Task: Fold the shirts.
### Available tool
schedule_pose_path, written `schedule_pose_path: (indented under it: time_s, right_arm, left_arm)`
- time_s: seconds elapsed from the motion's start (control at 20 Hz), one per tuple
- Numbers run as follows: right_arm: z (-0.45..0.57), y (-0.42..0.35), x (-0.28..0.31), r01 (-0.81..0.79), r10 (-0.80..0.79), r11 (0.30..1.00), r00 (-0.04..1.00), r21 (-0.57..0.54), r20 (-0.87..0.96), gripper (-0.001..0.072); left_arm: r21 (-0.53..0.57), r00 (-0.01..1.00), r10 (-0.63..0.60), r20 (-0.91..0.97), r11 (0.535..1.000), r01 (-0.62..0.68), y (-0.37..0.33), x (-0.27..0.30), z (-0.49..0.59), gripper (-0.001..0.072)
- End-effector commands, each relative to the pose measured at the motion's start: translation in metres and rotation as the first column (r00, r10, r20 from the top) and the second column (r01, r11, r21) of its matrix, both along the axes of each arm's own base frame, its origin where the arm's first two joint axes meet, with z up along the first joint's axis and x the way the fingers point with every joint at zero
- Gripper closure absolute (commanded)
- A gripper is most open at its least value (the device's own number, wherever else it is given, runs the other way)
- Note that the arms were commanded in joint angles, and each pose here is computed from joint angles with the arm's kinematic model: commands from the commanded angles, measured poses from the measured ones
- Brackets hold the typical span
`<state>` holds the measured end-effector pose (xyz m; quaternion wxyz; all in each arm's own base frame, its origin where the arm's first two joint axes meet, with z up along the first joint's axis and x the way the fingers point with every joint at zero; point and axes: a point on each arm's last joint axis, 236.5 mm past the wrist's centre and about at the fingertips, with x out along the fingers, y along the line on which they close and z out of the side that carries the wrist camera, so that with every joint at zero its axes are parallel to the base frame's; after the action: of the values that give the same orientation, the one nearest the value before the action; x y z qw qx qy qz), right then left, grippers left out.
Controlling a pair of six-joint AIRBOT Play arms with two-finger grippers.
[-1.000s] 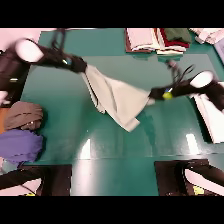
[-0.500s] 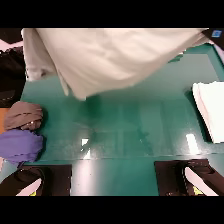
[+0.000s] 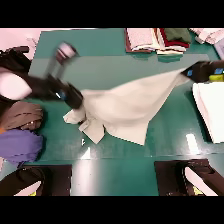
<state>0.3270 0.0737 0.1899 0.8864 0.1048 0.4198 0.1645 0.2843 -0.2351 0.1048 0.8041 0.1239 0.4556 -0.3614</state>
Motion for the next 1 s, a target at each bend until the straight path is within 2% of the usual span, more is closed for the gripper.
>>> schedule_pose_path:
  time_s: [0.0, 0.05, 0.1, 0.15, 0.25, 0.35, 0.5, 0.65, 0.75, 0.85, 0.95]
  right_arm:
    - [-0.052, -0.004, -0.009, 0.014, -0.015, 1.000, 0.993, -0.006, -0.116, 0.0697]
    - [-0.056, -0.004, -0.009, 0.016, -0.017, 1.000, 0.992, -0.005, -0.123, 0.0697]
    - [-0.059, -0.004, -0.010, 0.017, -0.018, 1.000, 0.992, -0.005, -0.129, 0.0698]
    - [-0.059, -0.004, -0.009, 0.018, -0.018, 1.000, 0.992, -0.004, -0.128, 0.0697]
    - [-0.056, -0.005, -0.005, 0.025, -0.026, 1.000, 0.994, -0.004, -0.110, 0.0698]
    - [-0.056, -0.005, -0.006, 0.025, -0.025, 1.000, 0.993, -0.004, -0.111, 0.0697]
    - [-0.055, -0.005, -0.005, 0.027, -0.027, 1.000, 0.994, -0.003, -0.106, 0.0697]
    - [-0.055, -0.005, -0.003, 0.029, -0.029, 1.000, 0.994, -0.003, -0.101, 0.0697]
    - [-0.055, -0.005, -0.003, 0.029, -0.029, 1.000, 0.995, -0.003, -0.099, 0.0697]
    - [-0.055, -0.005, -0.003, 0.030, -0.030, 1.000, 0.995, -0.003, -0.098, 0.0697]
    - [-0.054, -0.006, -0.002, 0.032, -0.033, 0.999, 0.995, -0.003, -0.093, 0.0697]
  left_arm:
    - [0.084, 0.952, -0.128, -0.279, 0.984, 0.157, -0.008, -0.084, -0.076, 0.0633]
    - [0.050, 0.938, -0.144, -0.316, 0.984, 0.169, -0.014, -0.096, -0.073, 0.0295]
    - [0.017, 0.935, -0.150, -0.321, 0.986, 0.164, -0.019, -0.100, -0.066, 0.0128]
    - [0.003, 0.944, -0.148, -0.295, 0.988, 0.155, -0.021, -0.097, -0.056, 0.0157]
    - [-0.036, 0.973, -0.093, -0.212, 0.996, 0.088, -0.014, -0.075, -0.021, 0.0156]
    - [-0.072, 0.992, 0.064, -0.107, 0.995, -0.072, 0.017, -0.032, 0.019, 0.0155]
    - [-0.104, 0.937, 0.348, -0.001, 0.932, -0.346, 0.095, 0.030, 0.045, 0.0156]
    - [-0.042, 0.843, 0.526, -0.109, 0.845, -0.533, 0.159, 0.052, -0.001, 0.0155]
    - [0.029, 0.771, 0.595, -0.226, 0.795, -0.606, 0.187, 0.050, -0.055, 0.0155]
    - [0.077, 0.688, 0.625, -0.368, 0.758, -0.647, 0.198, 0.036, -0.105, 0.0154]
    - [0.056, 0.638, 0.607, -0.473, 0.744, -0.666, 0.191, 0.029, -0.138, 0.0154]
